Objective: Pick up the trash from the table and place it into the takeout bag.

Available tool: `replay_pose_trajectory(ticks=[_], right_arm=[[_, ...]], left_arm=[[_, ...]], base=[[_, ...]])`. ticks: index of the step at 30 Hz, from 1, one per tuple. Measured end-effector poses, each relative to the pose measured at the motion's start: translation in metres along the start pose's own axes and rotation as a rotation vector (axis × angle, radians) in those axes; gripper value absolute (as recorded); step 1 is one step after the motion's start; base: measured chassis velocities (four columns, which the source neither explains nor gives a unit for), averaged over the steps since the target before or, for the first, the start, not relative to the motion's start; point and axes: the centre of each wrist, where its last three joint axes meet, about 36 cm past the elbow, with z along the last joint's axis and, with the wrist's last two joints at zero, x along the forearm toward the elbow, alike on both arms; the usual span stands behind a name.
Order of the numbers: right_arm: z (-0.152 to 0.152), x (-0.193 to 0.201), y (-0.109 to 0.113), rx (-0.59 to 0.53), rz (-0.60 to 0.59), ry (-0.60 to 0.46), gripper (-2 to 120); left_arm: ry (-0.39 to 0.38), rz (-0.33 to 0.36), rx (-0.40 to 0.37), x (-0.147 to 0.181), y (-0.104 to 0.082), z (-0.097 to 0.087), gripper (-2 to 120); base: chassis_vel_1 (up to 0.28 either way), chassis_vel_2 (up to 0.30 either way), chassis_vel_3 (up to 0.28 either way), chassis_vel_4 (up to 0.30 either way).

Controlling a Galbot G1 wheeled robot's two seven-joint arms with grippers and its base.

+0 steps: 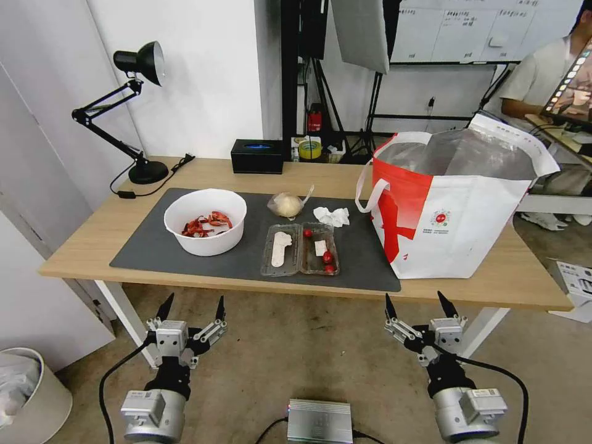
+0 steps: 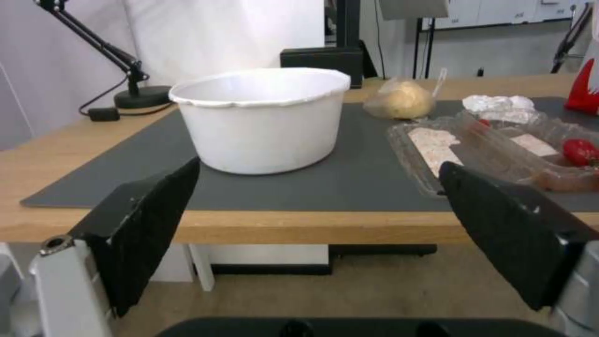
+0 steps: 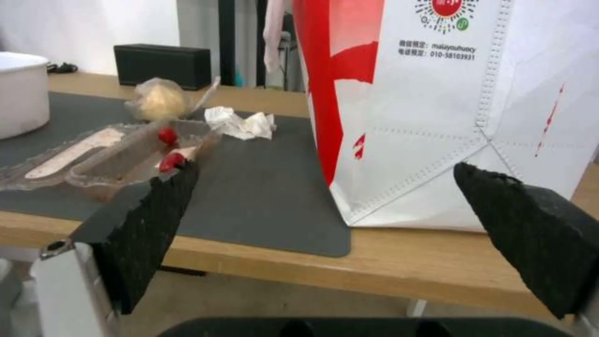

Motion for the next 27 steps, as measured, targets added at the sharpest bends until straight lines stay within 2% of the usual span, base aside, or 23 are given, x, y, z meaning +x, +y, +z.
replay_pose_trajectory(ticks=[27], right_arm=[[0.0029,-0.0007,0.0011,0.0,-0.009,-0.003,100]], left_arm=[[0.0,-0.004,0.01,0.0,-0.0025,0.0006,100]], base=[[0.0,0.0,0.0,0.0]])
